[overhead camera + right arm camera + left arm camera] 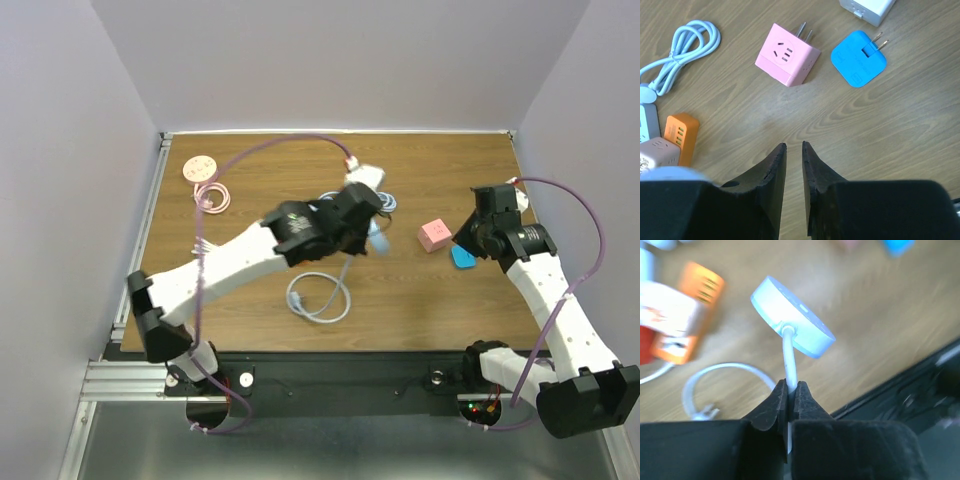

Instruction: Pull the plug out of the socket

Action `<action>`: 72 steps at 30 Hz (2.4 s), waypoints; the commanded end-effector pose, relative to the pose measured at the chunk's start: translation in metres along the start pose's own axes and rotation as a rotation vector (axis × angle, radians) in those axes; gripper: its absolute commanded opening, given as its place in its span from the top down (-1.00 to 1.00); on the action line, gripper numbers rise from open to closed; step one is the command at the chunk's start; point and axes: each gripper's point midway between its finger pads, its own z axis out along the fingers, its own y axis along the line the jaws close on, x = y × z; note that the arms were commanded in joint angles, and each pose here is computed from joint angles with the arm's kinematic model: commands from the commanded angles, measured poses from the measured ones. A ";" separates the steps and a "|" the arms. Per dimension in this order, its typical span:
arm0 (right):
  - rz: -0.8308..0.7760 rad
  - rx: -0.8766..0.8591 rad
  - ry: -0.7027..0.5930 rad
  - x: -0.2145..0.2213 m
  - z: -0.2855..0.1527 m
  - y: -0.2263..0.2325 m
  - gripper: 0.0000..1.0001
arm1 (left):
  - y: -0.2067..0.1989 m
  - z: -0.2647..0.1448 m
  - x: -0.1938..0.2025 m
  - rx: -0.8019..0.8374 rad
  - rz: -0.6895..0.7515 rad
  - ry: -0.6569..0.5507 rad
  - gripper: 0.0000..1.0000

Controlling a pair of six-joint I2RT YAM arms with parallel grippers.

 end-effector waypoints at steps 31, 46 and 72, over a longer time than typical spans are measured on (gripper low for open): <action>-0.018 -0.083 0.029 0.002 0.009 0.022 0.52 | 0.394 -0.225 -0.195 -0.936 -0.382 -0.906 1.00; -0.016 -0.070 0.000 0.002 0.004 0.013 0.52 | 0.502 -0.107 -0.186 -0.972 -0.486 -0.743 1.00; -0.131 -0.224 0.188 0.030 0.015 0.047 0.53 | 0.494 0.041 -0.100 -0.601 -0.590 -0.388 0.29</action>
